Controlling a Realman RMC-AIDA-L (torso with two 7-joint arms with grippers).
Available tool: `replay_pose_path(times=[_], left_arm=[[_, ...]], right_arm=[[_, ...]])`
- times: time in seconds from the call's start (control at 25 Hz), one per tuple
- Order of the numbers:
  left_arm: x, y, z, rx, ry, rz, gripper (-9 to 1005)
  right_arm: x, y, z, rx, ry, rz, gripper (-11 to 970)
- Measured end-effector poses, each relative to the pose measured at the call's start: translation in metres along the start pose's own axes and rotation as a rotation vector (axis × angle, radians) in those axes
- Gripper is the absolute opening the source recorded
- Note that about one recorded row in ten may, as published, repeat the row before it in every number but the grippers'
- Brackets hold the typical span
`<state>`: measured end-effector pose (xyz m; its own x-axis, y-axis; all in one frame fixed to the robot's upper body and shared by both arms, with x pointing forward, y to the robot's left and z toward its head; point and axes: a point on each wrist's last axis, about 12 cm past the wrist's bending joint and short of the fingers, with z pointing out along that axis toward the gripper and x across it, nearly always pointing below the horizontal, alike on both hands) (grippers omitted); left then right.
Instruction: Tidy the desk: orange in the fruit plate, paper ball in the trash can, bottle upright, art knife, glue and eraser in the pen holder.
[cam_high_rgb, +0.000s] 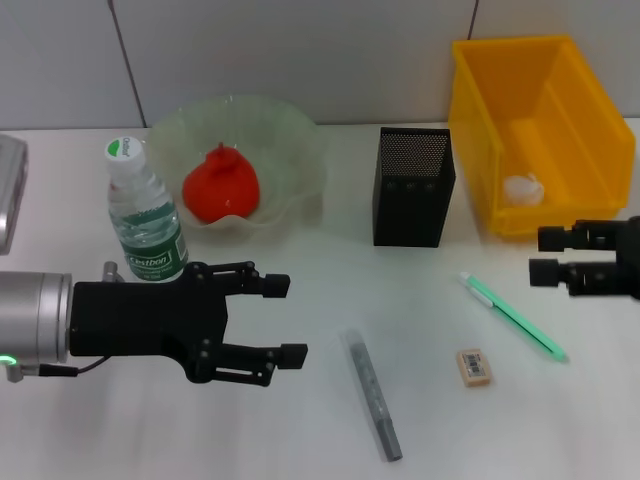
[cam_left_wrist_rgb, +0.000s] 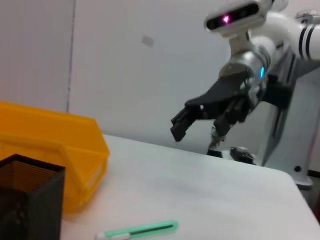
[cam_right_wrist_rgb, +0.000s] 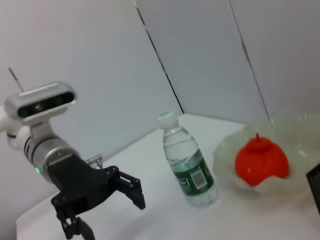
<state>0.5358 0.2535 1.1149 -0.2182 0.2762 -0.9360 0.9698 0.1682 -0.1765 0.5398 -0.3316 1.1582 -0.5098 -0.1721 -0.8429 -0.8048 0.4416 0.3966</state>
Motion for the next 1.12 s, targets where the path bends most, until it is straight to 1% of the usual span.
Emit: replay_pose_path(times=[0.04,0.08,0.12,0.16,0.2,0.24,0.28,0.32,0.36,0.4,0.48,0.52,0.64,0.68,0.72,0.76,0.84,0.88,0.92,0.96,1.0,1.04,1.12], left_arm=[[0.000,0.000,0.000,0.000,0.000,0.000,846],[0.007,0.001,-0.001,-0.026,-0.020,0.022,846],[0.007,0.001,-0.001,-0.026,-0.020,0.022,846],[0.007,0.001,-0.001,-0.026,-0.020,0.022,846],[0.010,0.001,-0.001,-0.038,-0.022,0.025,846],[0.010,0.001,-0.001,-0.038,-0.022,0.025,846],[0.017,0.003,0.001,-0.069,-0.008,0.022,846],[0.017,0.003,0.001,-0.069,-0.008,0.022,846],[0.017,0.003,0.001,-0.069,-0.008,0.022,846],[0.017,0.003,0.001,-0.069,-0.008,0.022,846],[0.021,0.002,0.002,-0.074,-0.008,0.018,846],[0.021,0.002,0.002,-0.074,-0.008,0.018,846],[0.022,0.002,0.003,-0.079,-0.008,0.017,846],[0.022,0.002,0.004,-0.081,-0.008,0.015,846],[0.022,0.002,0.004,-0.081,-0.008,0.015,846],[0.023,0.002,0.004,-0.082,-0.009,0.013,846],[0.023,0.003,0.005,-0.083,-0.009,0.009,846],[0.024,0.003,0.006,-0.083,-0.010,0.007,846],[0.024,0.003,0.006,-0.084,-0.010,0.006,846],[0.025,0.003,0.007,-0.085,-0.010,0.007,846],[0.025,0.003,0.007,-0.085,-0.010,0.007,846],[0.025,0.003,0.007,-0.087,-0.009,0.008,846],[0.026,0.004,0.007,-0.093,-0.007,0.009,846]], right_arm=[[-0.010,0.000,0.001,0.001,0.035,0.025,726],[-0.019,0.000,0.003,0.003,0.072,0.051,726],[-0.019,0.000,0.003,0.003,0.072,0.051,726],[-0.033,0.000,0.008,0.013,0.147,0.094,726],[-0.033,0.000,0.008,0.013,0.147,0.094,726],[-0.044,0.000,0.012,0.027,0.202,0.119,726],[-0.058,-0.001,0.019,0.061,0.280,0.148,726],[-0.058,-0.001,0.019,0.061,0.280,0.148,726],[-0.070,-0.003,0.025,0.104,0.345,0.183,726],[-0.070,-0.003,0.025,0.104,0.345,0.183,726],[-0.086,-0.007,0.031,0.182,0.427,0.222,726],[-0.086,-0.007,0.031,0.182,0.427,0.222,726],[-0.098,-0.008,0.038,0.235,0.502,0.229,726],[-0.103,-0.007,0.045,0.261,0.552,0.222,726],[-0.103,-0.007,0.045,0.261,0.552,0.222,726],[-0.106,-0.007,0.053,0.287,0.598,0.206,725],[-0.107,-0.007,0.056,0.297,0.614,0.199,725],[-0.109,-0.007,0.065,0.316,0.645,0.181,725],[-0.109,-0.007,0.065,0.316,0.645,0.181,725],[-0.109,-0.008,0.072,0.334,0.667,0.167,725],[-0.109,-0.008,0.072,0.334,0.667,0.167,725],[-0.109,-0.009,0.077,0.348,0.679,0.155,725],[-0.106,-0.012,0.094,0.384,0.709,0.108,725]])
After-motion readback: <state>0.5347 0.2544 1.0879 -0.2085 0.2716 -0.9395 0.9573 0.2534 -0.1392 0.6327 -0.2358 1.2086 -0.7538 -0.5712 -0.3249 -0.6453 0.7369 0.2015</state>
